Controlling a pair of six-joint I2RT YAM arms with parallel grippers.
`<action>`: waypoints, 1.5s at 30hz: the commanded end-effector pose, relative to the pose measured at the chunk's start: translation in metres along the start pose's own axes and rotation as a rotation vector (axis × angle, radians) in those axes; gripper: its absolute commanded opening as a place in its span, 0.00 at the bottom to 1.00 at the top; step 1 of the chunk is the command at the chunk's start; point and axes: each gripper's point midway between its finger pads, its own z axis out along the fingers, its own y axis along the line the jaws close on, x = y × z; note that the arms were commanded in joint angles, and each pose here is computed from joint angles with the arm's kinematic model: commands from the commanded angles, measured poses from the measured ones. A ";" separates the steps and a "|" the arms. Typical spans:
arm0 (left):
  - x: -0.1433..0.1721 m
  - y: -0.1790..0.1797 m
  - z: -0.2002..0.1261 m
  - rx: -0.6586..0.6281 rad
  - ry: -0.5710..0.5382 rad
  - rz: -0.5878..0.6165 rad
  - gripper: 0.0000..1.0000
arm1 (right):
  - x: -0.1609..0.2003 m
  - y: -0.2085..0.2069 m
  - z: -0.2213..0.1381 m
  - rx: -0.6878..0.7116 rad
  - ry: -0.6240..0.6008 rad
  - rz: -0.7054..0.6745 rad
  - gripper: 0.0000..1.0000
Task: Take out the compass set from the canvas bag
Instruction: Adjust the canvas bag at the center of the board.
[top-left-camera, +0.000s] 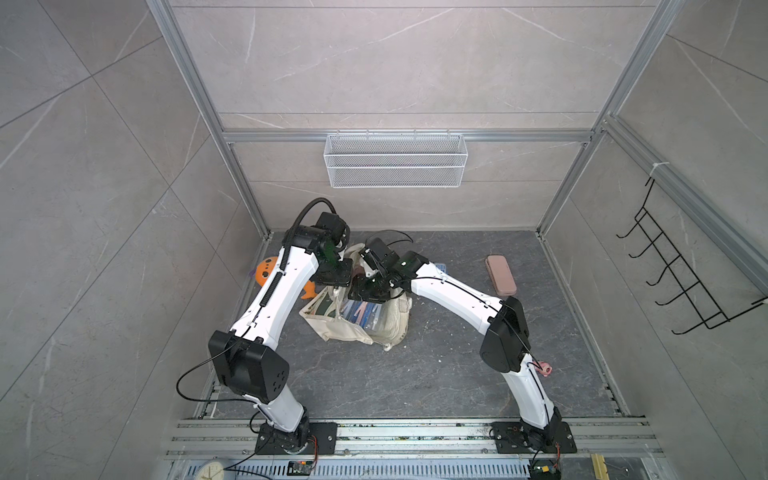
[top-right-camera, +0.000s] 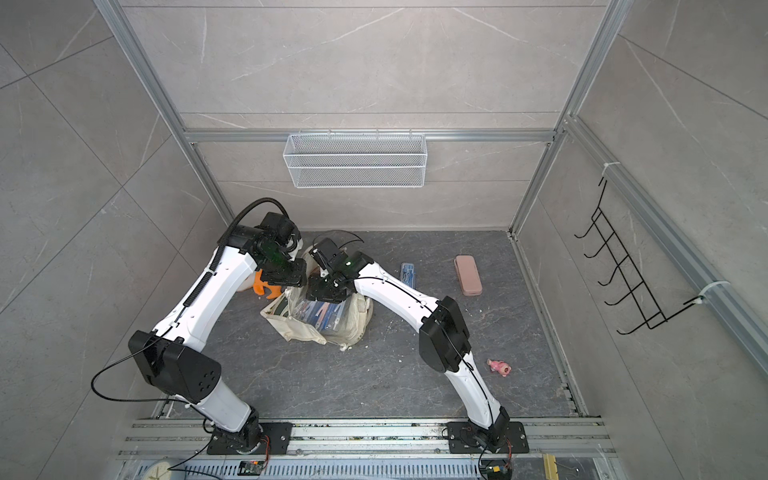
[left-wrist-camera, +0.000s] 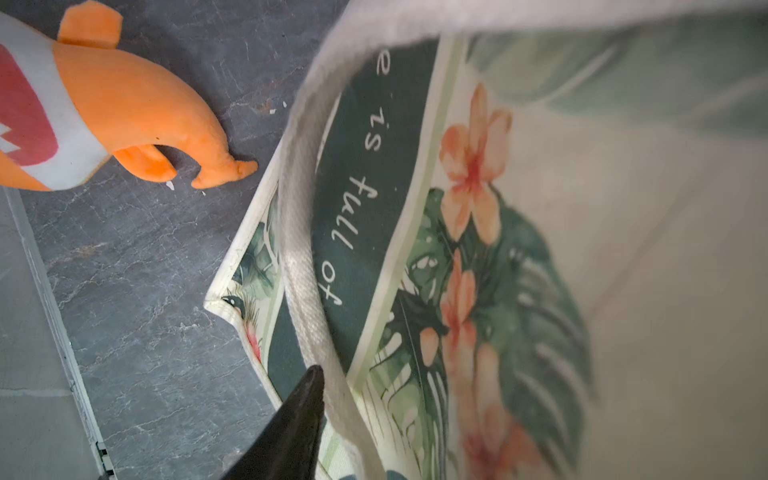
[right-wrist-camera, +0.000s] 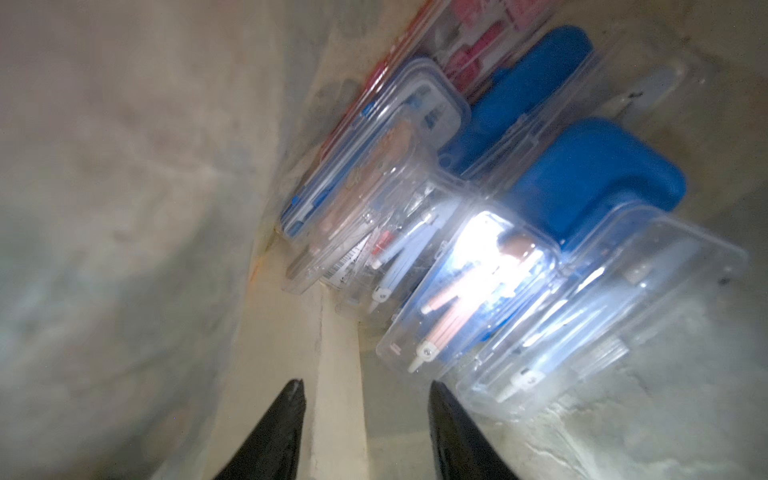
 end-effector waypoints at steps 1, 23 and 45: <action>0.012 -0.002 -0.020 0.033 -0.009 -0.037 0.51 | -0.011 0.000 -0.002 0.004 0.008 0.015 0.52; 0.019 -0.005 -0.008 0.066 -0.019 -0.063 0.00 | 0.005 0.003 -0.038 0.171 0.003 -0.025 0.59; 0.009 -0.013 0.001 0.109 -0.055 -0.062 0.00 | 0.026 0.007 -0.158 0.252 -0.072 -0.141 0.63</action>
